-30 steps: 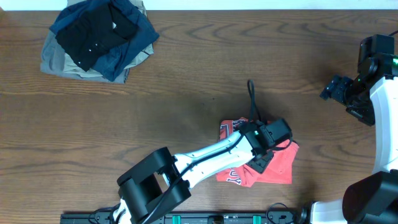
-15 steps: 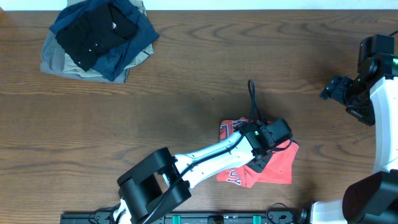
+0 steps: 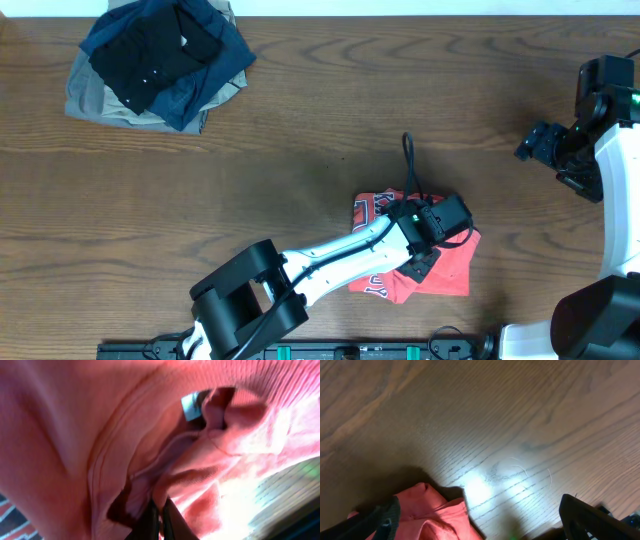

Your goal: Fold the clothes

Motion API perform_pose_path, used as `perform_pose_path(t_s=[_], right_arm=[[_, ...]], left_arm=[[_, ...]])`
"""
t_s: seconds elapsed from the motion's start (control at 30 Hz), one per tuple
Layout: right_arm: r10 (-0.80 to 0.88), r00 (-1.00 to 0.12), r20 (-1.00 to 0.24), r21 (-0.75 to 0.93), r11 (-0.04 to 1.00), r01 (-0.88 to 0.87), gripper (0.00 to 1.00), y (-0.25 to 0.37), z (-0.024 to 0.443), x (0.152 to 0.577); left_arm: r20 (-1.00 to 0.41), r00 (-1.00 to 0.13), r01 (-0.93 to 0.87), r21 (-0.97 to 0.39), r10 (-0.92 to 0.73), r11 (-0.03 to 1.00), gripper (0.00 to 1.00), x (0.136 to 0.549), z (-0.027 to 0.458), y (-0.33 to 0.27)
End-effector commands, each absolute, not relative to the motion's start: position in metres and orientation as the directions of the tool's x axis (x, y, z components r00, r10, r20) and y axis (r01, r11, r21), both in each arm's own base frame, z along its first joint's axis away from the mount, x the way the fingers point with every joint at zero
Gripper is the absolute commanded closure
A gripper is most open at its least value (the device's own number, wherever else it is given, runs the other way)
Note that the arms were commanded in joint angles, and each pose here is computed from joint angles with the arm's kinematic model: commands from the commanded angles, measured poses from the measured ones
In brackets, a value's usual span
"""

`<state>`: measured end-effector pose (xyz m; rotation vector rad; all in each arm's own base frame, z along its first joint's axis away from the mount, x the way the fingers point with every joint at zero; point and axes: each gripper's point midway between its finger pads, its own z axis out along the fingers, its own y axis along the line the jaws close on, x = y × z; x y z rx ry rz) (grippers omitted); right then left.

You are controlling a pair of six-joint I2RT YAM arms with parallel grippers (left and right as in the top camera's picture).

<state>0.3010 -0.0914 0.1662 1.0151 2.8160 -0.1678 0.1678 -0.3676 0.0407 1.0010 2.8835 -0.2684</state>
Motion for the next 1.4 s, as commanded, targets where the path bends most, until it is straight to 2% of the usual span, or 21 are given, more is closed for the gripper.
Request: perform_pose_path(t_s=[0.0, 0.27, 0.47, 0.97, 1.03, 1.13, 1.17, 1.2, 1.37], right_arm=[[0.613, -0.769, -0.185, -0.063, 0.773, 0.631, 0.01, -0.092, 0.170, 0.302], [0.612, -0.769, -0.185, -0.063, 0.773, 0.631, 0.01, -0.092, 0.170, 0.302], [0.612, -0.769, -0.185, -0.063, 0.773, 0.631, 0.01, -0.092, 0.170, 0.302], [0.612, -0.769, -0.185, -0.063, 0.773, 0.631, 0.01, -0.092, 0.170, 0.302], [0.612, -0.769, -0.185, -0.063, 0.773, 0.631, 0.01, -0.092, 0.170, 0.302], [0.612, -0.769, -0.185, -0.063, 0.773, 0.631, 0.01, -0.092, 0.170, 0.302], [0.612, -0.769, -0.185, -0.063, 0.773, 0.631, 0.01, -0.092, 0.170, 0.302], [0.612, -0.769, -0.185, -0.063, 0.773, 0.631, 0.01, -0.092, 0.170, 0.302], [0.613, -0.768, -0.185, -0.063, 0.773, 0.631, 0.01, -0.092, 0.170, 0.302]], left_arm=[[-0.209, -0.772, 0.634, -0.181, 0.601, 0.752, 0.94, 0.174, 0.075, -0.382], [-0.292, -0.758, 0.651, -0.292, 0.583, 0.701, 0.94, 0.164, 0.125, -0.392], [-0.317, -0.742, 0.667, -0.442, 0.591, 0.600, 0.94, 0.146, 0.146, -0.417], [-0.369, -0.646, 0.751, -0.463, 0.668, 0.471, 0.93, 0.098, 0.107, -0.474], [-0.368, -0.635, 0.759, -0.462, 0.679, 0.459, 0.83, 0.091, 0.101, -0.478], [-0.381, -0.605, 0.781, -0.452, 0.699, 0.430, 0.54, 0.085, 0.100, -0.480], [-0.391, -0.591, 0.792, -0.446, 0.705, 0.416, 0.39, 0.085, 0.103, -0.479], [-0.398, -0.586, 0.796, -0.444, 0.706, 0.412, 0.33, 0.086, 0.107, -0.478], [-0.434, -0.612, 0.783, -0.451, 0.661, 0.428, 0.29, 0.104, 0.141, -0.465]])
